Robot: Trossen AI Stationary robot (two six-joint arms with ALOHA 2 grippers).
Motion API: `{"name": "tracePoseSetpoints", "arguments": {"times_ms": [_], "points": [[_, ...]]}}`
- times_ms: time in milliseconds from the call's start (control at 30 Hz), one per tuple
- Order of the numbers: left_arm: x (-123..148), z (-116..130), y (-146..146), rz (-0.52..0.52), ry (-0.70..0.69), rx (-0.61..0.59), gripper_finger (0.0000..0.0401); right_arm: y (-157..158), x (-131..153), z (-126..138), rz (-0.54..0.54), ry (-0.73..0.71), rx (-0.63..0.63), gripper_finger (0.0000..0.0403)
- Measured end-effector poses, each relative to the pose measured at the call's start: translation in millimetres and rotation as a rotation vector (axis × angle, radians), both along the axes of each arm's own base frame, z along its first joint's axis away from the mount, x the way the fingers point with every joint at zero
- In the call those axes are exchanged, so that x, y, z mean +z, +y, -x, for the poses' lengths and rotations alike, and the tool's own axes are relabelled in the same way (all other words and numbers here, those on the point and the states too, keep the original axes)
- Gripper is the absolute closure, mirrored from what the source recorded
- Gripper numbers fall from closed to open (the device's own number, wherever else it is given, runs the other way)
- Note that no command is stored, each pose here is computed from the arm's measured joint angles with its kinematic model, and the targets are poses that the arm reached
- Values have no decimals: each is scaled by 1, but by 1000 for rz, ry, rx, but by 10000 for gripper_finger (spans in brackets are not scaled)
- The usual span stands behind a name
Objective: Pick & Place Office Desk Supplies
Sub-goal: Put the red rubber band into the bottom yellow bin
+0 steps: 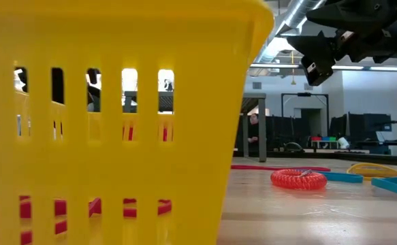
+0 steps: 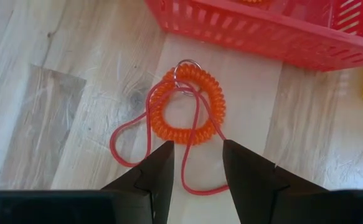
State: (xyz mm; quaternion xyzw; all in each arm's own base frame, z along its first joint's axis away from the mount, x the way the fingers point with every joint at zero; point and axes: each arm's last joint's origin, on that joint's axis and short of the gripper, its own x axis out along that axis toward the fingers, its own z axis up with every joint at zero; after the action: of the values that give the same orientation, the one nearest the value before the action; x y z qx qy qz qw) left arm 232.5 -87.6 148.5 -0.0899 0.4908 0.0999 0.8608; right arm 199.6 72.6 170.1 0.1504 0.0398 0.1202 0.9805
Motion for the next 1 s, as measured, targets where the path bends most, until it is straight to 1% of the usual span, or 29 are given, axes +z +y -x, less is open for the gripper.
{"name": "tracePoseSetpoints", "arguments": {"times_ms": [167,267,800,1000], "points": [[-11,4,1,40,-44,-3,269,0,0,0,0,0,0,221],[-13,6,2,47,-37,5,270,0,0,0,0,0,0,221],[-14,7,3,26,-25,14,270,0,0,0,0,0,0,221],[-14,8,4,3,-26,26,270,0,0,0,0,0,0,221]]}}
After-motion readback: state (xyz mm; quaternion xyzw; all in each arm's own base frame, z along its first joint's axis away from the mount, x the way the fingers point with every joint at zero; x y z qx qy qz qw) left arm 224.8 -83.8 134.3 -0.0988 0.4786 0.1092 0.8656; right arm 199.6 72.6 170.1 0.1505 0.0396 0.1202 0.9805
